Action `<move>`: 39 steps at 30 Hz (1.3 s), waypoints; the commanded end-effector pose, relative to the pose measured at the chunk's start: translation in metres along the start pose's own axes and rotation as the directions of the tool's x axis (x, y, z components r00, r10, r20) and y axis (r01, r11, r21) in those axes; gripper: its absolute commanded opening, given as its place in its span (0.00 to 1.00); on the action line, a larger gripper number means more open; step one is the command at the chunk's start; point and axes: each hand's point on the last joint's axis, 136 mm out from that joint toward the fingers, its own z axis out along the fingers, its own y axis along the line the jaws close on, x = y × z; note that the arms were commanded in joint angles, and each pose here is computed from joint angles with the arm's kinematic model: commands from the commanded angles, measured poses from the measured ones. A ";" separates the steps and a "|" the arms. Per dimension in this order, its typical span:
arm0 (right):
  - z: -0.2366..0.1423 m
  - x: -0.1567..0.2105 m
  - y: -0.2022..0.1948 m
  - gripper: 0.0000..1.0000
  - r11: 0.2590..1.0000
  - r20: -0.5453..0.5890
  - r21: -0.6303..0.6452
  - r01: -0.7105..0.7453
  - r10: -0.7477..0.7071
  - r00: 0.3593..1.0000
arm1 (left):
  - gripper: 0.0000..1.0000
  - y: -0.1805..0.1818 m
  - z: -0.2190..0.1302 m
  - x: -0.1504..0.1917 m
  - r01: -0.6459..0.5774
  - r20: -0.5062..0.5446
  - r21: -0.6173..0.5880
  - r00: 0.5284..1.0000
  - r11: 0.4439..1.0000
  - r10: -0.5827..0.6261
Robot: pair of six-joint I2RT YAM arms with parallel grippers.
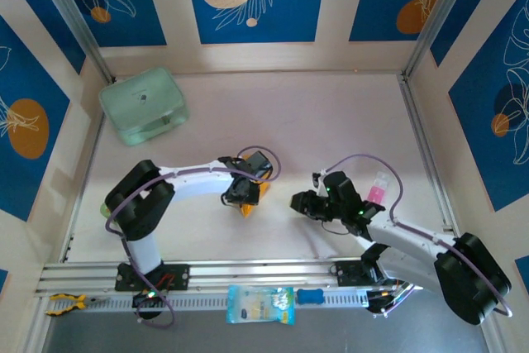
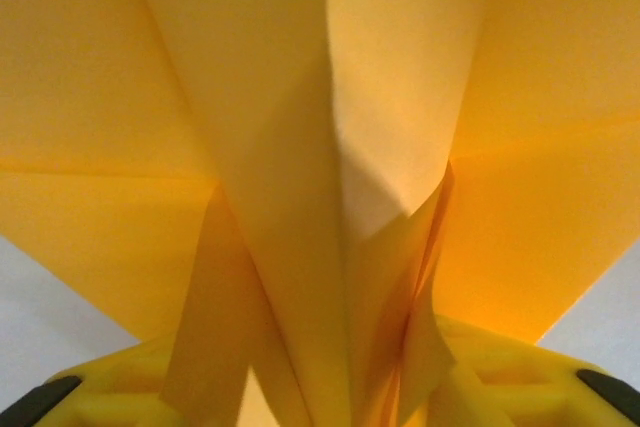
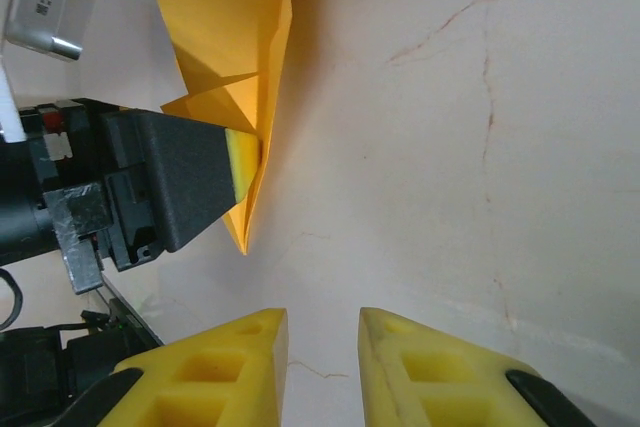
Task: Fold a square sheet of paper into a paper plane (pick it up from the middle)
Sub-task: Move the paper plane to the center of the table, then reset both arms
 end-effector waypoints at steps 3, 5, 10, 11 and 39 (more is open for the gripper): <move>-0.008 0.004 -0.003 0.26 1.000 -0.025 -0.011 0.001 -0.002 1.000 | 0.45 0.002 0.000 0.009 0.072 -0.027 -0.047 0.997 0.996 -0.074; -0.011 0.004 -0.003 0.26 1.000 -0.025 -0.014 -0.004 0.003 1.000 | 0.45 0.002 -0.005 0.007 0.097 -0.015 -0.045 0.995 0.994 -0.098; -0.018 0.001 -0.002 0.27 1.000 -0.008 -0.017 -0.008 0.008 1.000 | 0.46 -0.005 -0.023 -0.002 0.119 0.033 -0.023 0.992 0.993 -0.118; -0.020 0.000 -0.001 0.27 1.000 -0.005 -0.017 -0.009 0.009 1.000 | 0.47 -0.005 -0.026 -0.003 0.123 0.040 -0.022 0.992 0.992 -0.122; -0.127 -0.184 -0.049 0.69 0.702 0.380 0.697 0.149 -0.537 0.753 | 0.95 0.141 -0.156 -0.112 0.019 0.700 -0.300 0.684 0.954 0.207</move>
